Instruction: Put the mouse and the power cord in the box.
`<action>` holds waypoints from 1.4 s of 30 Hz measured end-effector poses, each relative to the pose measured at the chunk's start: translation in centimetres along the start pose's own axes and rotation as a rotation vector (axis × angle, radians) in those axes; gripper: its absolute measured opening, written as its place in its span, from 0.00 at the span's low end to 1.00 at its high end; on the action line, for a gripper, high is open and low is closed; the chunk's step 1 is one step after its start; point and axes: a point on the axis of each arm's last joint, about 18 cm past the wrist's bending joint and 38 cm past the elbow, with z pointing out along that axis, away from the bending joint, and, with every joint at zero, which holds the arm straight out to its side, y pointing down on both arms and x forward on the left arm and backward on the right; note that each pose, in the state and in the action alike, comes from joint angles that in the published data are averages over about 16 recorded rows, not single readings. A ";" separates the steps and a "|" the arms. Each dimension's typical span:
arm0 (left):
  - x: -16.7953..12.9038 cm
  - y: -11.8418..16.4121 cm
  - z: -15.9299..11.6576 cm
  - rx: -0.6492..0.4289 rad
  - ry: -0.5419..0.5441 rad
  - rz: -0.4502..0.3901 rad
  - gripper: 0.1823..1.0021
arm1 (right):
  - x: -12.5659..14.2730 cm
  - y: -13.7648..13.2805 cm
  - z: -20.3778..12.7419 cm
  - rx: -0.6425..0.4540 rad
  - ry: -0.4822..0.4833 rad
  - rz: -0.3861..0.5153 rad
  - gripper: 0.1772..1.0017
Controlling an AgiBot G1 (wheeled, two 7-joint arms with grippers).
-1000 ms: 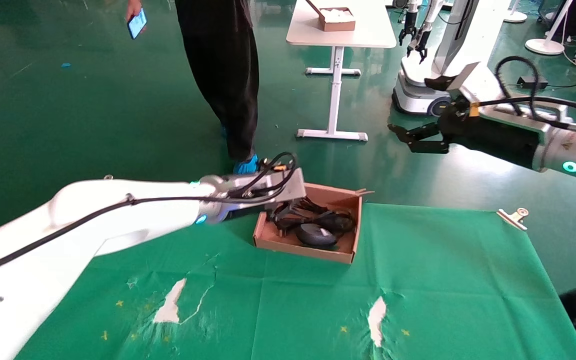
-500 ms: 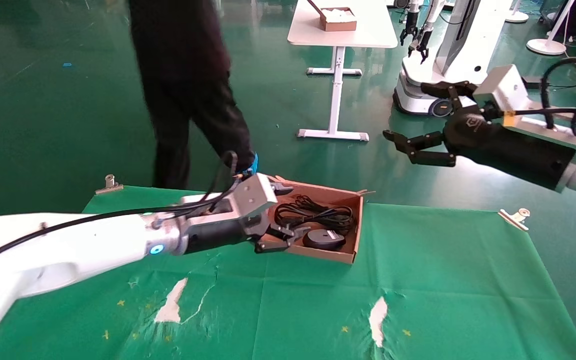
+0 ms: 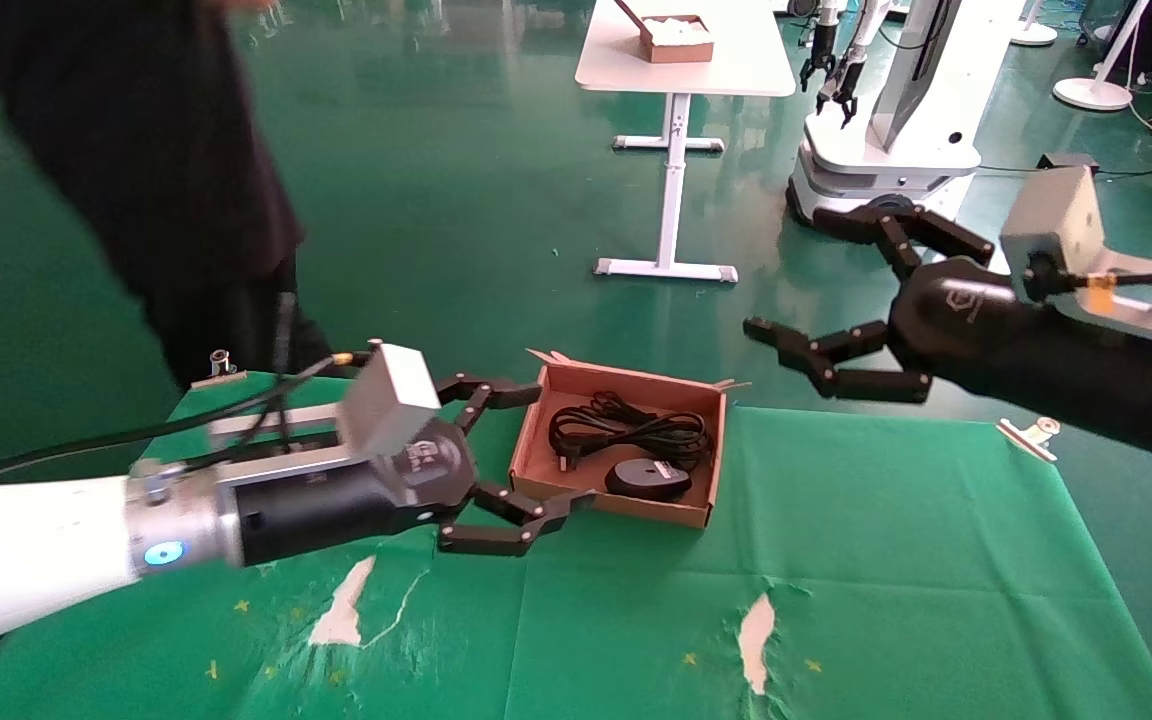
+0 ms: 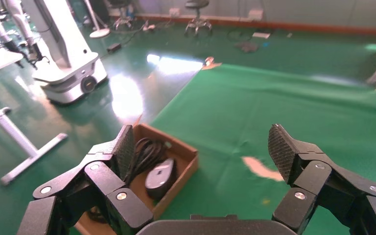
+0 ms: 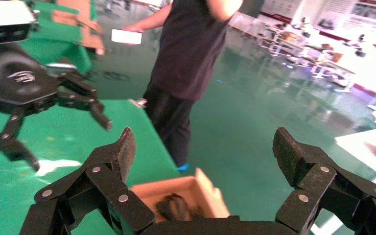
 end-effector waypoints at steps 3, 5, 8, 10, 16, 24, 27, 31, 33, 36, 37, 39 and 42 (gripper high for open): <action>0.7 -0.5 -1.6 0.032 0.021 -0.026 0.95 | -1.2 -0.4 -0.5 0.013 -0.040 0.022 1.00; 1.2 -1.0 -2.7 0.052 0.036 -0.042 0.96 | -2.1 -0.7 -0.8 0.020 -0.068 0.038 1.00; 2.0 -1.6 -4.4 0.079 0.060 -0.061 0.98 | -3.4 -1.2 -1.3 0.028 -0.112 0.062 1.00; 2.6 -2.1 -5.5 0.096 0.077 -0.072 0.99 | -4.4 -1.5 -1.6 0.033 -0.143 0.078 1.00; 4.5 -3.6 -8.8 0.136 0.136 -0.094 1.00 | -7.3 -2.4 -2.6 0.039 -0.243 0.129 1.00; 7.0 -5.5 -12.5 0.163 0.217 -0.104 1.00 | -11.4 -3.6 -4.0 0.031 -0.381 0.197 1.00; 7.7 -6.0 -13.4 0.167 0.241 -0.103 1.00 | -12.7 -4.0 -4.5 0.026 -0.426 0.217 1.00; 8.3 -6.4 -14.1 0.169 0.260 -0.101 1.00 | -13.9 -4.4 -4.9 0.021 -0.466 0.235 1.00; 8.4 -6.5 -14.2 0.170 0.264 -0.101 1.00 | -14.2 -4.5 -5.0 0.019 -0.478 0.240 1.00; 8.4 -6.5 -14.3 0.170 0.266 -0.100 1.00 | -14.5 -4.5 -5.1 0.019 -0.486 0.243 1.00; 8.4 -6.5 -14.3 0.170 0.266 -0.100 1.00 | -14.5 -4.6 -5.2 0.019 -0.488 0.244 1.00; 8.4 -6.5 -14.3 0.170 0.266 -0.100 1.00 | -14.5 -4.6 -5.2 0.019 -0.488 0.244 1.00; 8.4 -6.5 -14.2 0.170 0.263 -0.102 1.00 | -14.3 -4.5 -5.1 0.020 -0.481 0.242 1.00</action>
